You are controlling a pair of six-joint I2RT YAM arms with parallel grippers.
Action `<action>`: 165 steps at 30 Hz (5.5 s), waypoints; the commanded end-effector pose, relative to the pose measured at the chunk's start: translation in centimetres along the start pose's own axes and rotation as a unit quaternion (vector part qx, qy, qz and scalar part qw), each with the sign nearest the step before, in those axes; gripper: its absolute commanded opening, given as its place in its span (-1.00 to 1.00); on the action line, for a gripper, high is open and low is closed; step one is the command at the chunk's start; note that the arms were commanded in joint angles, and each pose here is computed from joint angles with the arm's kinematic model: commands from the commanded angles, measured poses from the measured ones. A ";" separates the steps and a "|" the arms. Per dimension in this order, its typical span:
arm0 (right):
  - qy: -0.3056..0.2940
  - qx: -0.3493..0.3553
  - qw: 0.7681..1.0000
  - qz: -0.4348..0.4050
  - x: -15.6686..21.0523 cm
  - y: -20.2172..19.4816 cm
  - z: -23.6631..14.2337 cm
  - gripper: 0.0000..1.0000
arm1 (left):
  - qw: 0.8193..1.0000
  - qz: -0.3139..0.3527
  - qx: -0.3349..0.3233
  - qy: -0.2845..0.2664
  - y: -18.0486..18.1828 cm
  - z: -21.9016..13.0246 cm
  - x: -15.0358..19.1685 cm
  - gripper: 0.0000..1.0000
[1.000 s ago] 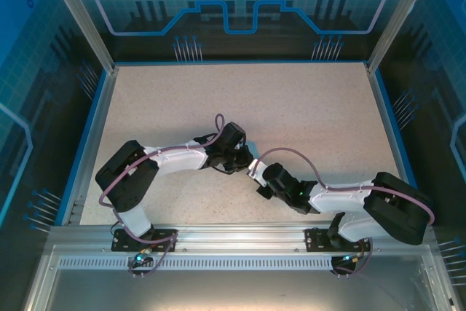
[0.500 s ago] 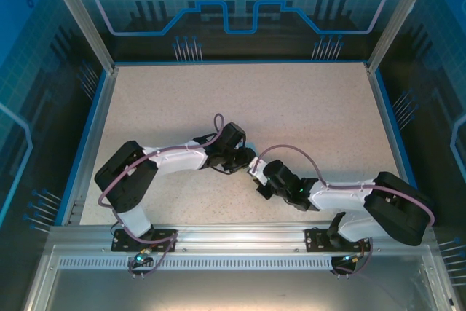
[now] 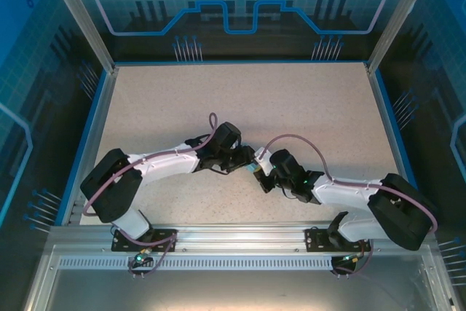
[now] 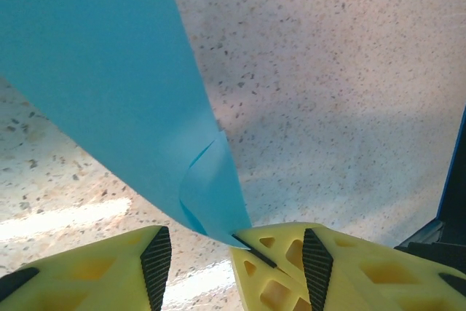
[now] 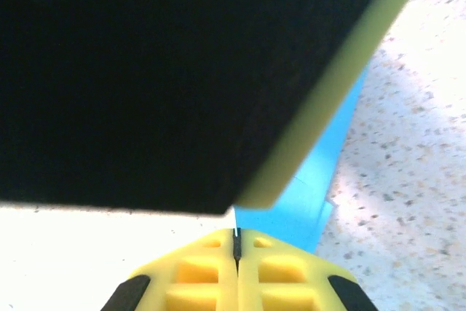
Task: Fold a paper plane with a square sheet of paper (pick it up from the middle)
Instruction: Fold the wing for the fifth time at the center of the table.
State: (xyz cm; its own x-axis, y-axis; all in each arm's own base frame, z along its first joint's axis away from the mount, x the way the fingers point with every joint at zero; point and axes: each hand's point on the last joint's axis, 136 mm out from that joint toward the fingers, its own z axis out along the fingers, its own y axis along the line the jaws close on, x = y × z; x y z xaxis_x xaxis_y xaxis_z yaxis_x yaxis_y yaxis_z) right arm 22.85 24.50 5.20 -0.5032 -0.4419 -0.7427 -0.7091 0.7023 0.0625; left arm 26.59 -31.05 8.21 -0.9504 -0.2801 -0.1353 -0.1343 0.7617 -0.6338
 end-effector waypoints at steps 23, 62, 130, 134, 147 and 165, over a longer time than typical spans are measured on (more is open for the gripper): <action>0.050 -0.104 0.958 0.264 0.5 -1.6 1.1 -0.98 | 1.000 0.007 0.008 -0.016 1.2 -0.7 0.5 -0.37; 0.061 -0.117 0.898 0.420 0.7 -3.2 0.5 -0.92 | 0.999 0.030 0.045 -0.007 -1.5 5.0 -2.1 -0.36; 0.155 -0.062 0.908 0.386 3.2 -3.9 0.2 -0.22 | 0.998 0.051 -0.003 0.033 -0.1 7.3 -1.6 -0.41; 0.166 -0.057 0.907 0.384 3.9 -4.0 0.5 -0.26 | 0.998 0.052 -0.002 0.033 -0.3 7.3 -1.6 -0.41; 0.202 -0.054 0.895 0.394 6.0 -3.6 1.0 -0.50 | 0.998 0.052 -0.008 0.036 0.0 7.3 -1.6 -0.41; 0.224 -0.029 0.890 0.395 7.2 -4.0 0.7 -0.67 | 0.998 0.051 -0.014 0.044 0.2 8.0 -1.5 -0.40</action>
State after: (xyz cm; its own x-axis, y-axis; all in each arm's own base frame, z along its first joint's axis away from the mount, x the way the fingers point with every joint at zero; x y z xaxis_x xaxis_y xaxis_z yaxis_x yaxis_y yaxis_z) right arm 23.57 19.91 0.88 -0.9861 -0.0003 -0.1662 -0.0909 0.8384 0.5375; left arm 30.42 -35.27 3.22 -0.9727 -0.1717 -0.1562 -0.0400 0.7870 -0.6157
